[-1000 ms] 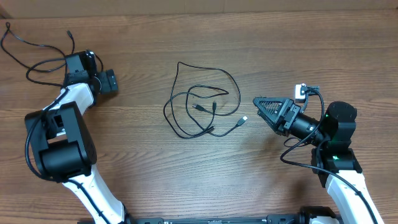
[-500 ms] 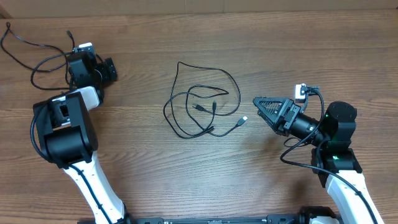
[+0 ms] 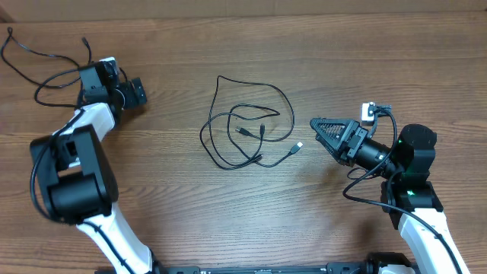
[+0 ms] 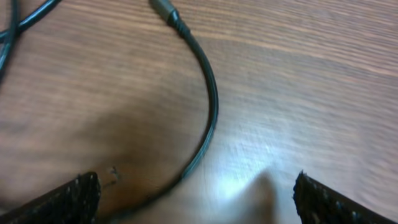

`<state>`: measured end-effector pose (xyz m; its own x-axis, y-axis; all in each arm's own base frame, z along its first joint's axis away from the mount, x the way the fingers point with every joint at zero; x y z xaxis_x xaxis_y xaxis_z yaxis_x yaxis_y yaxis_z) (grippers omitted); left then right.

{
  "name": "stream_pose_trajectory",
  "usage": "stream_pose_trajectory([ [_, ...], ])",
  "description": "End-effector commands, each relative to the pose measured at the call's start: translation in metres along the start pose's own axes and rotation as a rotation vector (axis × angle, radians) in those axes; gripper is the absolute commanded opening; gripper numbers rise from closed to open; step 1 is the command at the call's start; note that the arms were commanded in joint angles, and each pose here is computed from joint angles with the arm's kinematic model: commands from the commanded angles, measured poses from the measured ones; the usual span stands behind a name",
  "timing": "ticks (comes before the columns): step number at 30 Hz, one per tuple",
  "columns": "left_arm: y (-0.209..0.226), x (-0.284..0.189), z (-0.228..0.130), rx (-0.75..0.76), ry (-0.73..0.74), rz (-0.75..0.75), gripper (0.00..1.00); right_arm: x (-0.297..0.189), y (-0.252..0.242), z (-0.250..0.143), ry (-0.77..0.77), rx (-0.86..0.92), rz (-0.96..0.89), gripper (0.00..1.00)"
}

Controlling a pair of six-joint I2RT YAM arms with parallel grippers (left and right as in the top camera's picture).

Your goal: Untangle cables

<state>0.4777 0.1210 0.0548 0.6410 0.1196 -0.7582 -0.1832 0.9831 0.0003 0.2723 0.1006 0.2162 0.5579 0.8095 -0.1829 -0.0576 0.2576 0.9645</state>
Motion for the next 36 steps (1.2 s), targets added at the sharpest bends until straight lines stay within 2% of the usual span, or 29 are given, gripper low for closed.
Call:
stream_pose_trajectory([
  [1,0.007,-0.032,0.01,-0.048,0.012,0.061,1.0,-0.001,0.004,0.003,-0.014,-0.023,0.004,1.0],
  [9,0.01,-0.036,-0.025,-0.057,0.18,0.071,1.0,-0.001,0.004,0.003,-0.014,-0.022,0.004,1.0],
  [15,0.023,-0.035,-0.028,-0.047,0.191,0.167,1.0,-0.001,0.004,0.003,-0.014,-0.022,0.004,1.0],
  [36,0.02,-0.008,-0.057,-0.048,0.222,0.147,1.0,-0.001,0.004,0.003,-0.015,-0.022,0.004,1.0],
])
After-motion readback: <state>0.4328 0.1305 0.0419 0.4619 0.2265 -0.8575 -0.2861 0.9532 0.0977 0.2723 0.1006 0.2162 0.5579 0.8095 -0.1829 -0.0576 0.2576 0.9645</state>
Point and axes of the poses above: each gripper's point midway between its finger pads, its own x axis out along the fingers, its own y axis along the line the jaws close on, z = x × y, the point moved 4 cm from there along -x, back along the fingers, and after that the axes turned 5 degrees about x, right-handed, at the moved point
